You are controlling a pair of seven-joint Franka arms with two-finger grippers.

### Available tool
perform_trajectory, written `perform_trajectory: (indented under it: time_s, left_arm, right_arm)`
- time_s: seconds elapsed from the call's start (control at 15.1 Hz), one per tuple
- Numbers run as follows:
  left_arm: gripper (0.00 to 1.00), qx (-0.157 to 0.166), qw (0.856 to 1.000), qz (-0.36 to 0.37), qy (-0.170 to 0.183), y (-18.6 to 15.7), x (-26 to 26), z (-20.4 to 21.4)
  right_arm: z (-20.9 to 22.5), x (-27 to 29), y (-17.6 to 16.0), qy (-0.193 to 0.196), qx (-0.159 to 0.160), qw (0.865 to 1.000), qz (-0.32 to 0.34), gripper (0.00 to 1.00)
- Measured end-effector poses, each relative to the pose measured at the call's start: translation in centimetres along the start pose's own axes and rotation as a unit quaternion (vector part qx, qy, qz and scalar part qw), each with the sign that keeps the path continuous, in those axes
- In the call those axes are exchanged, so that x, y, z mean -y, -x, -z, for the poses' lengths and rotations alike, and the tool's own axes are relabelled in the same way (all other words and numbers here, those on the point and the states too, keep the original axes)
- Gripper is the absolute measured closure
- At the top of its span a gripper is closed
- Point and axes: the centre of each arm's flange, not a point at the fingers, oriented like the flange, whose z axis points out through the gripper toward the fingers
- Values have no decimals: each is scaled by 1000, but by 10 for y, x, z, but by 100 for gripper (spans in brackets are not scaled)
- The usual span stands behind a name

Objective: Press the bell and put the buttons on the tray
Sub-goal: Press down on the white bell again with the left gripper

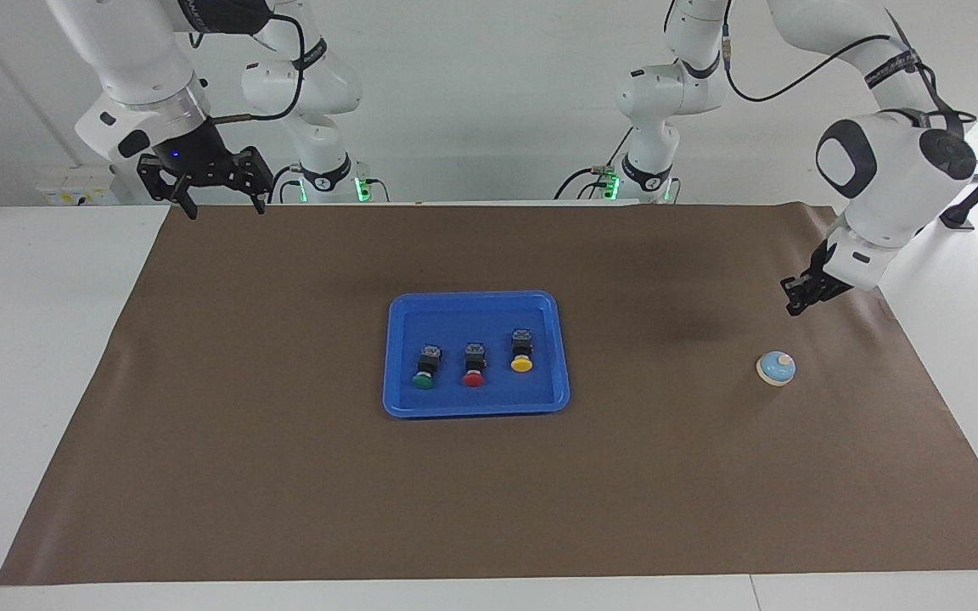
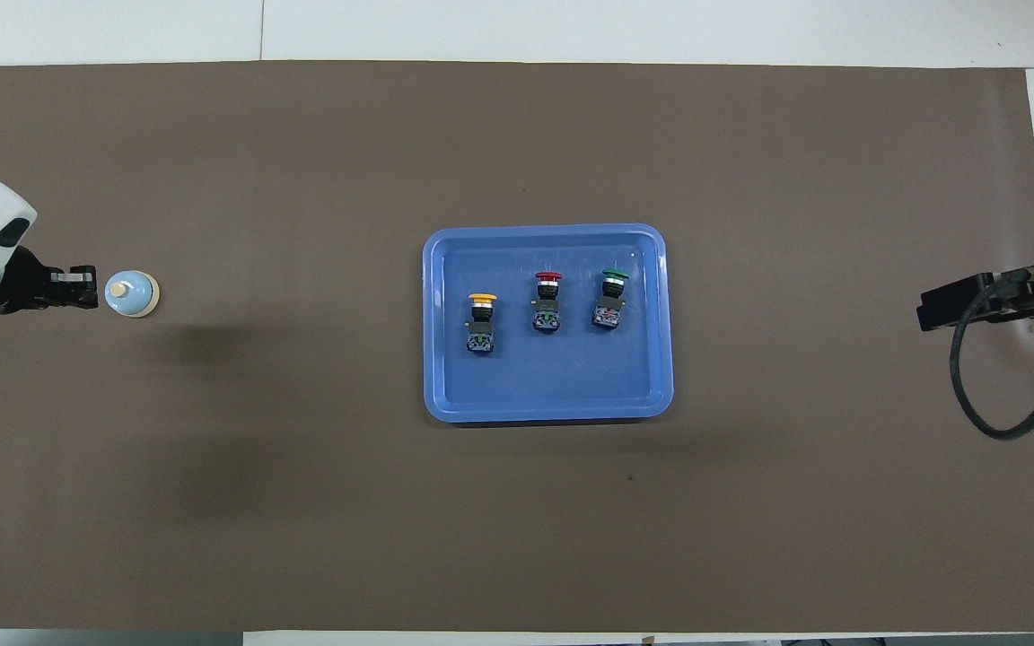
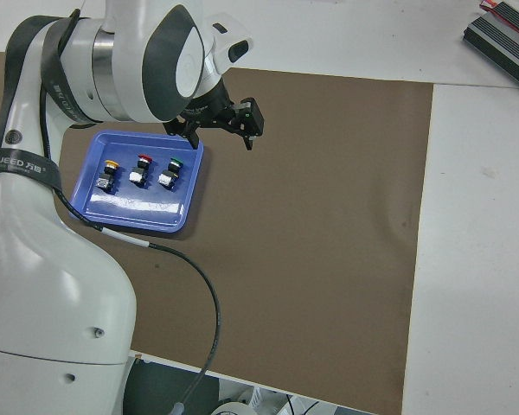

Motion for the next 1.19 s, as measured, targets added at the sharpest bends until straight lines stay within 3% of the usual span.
perform_trajectory:
  time_s: [0.33,0.6,0.99,1.12,1.19]
  left_arm:
    - [99,-3,1000,0,-2,-9,1,-41]
    - [99,-9,1000,-1,-3,-12,1,-48]
    - [99,6,1000,-6,-2,-14,-2,-43]
    - [99,28,1000,-10,1,-19,-7,-20]
    - [93,37,999,-13,2,-22,-10,-2]
  right_arm:
    - [2,1,0,-1,-2,1000,1,0]
    - [2,6,0,-1,-1,1000,5,0]
    - [2,3,1,-1,1,1000,3,0]
    - [2,3,1,-1,1,1000,3,0]
    - [2,3,1,-1,1,1000,3,0]
